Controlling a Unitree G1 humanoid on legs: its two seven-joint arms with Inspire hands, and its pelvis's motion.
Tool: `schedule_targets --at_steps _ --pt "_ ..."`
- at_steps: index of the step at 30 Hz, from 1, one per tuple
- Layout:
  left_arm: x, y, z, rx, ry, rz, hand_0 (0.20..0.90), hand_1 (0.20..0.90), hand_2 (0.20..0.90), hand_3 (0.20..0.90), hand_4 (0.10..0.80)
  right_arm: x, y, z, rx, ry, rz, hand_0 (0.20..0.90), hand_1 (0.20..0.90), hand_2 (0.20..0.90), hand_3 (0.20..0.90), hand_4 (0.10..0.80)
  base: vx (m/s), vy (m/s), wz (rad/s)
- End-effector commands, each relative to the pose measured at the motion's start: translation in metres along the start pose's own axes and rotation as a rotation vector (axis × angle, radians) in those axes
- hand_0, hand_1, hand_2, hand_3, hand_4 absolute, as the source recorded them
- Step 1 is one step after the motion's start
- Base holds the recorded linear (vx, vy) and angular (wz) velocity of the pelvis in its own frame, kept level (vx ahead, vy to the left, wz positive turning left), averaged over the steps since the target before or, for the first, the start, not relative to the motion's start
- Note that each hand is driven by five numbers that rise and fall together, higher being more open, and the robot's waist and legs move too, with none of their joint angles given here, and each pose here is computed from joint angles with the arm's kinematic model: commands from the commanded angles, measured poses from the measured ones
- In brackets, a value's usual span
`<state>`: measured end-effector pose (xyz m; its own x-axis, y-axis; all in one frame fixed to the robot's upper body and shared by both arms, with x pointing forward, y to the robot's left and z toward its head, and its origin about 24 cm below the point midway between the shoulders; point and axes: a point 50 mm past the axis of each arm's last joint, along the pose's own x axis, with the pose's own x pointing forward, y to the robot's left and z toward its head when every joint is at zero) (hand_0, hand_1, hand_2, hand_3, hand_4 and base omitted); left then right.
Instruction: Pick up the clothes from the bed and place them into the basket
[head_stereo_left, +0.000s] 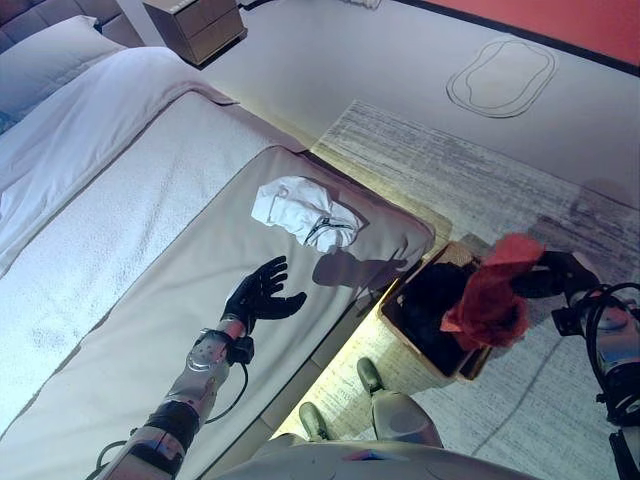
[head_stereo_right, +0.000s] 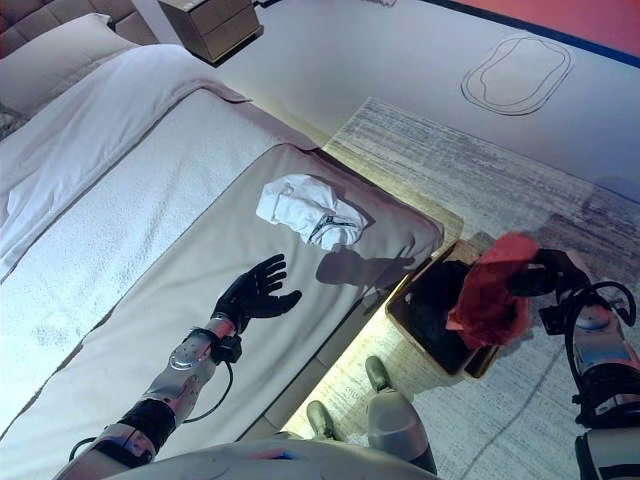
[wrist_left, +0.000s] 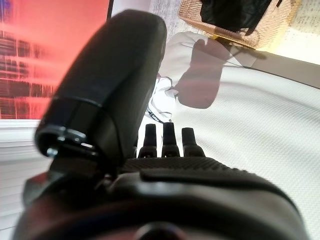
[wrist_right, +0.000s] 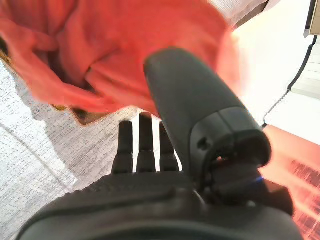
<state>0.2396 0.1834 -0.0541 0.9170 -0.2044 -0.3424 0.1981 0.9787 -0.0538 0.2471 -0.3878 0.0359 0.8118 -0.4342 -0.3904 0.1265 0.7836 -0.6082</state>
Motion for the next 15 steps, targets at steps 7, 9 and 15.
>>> schedule_targets --at_steps 7,9,15 --pt "0.008 0.006 0.028 0.066 -0.137 -0.023 0.9 0.9 0.9 0.9 0.8 0.007 -0.015 0.039 0.013 -0.144 -0.09 0.9 0.9 0.9 0.9 0.8 0.004 -0.006 0.01" --pt "0.007 0.007 0.028 0.067 -0.138 -0.022 0.9 0.9 0.9 0.9 0.8 0.007 -0.014 0.037 0.011 -0.14 -0.087 0.9 0.9 0.9 0.9 0.8 0.007 -0.022 0.07" --pt "0.008 0.009 0.031 0.055 -0.149 0.004 0.9 0.9 0.9 0.9 0.8 0.006 -0.015 0.057 -0.045 -0.227 -0.146 0.9 0.9 0.9 0.9 0.8 0.02 -0.019 0.09"
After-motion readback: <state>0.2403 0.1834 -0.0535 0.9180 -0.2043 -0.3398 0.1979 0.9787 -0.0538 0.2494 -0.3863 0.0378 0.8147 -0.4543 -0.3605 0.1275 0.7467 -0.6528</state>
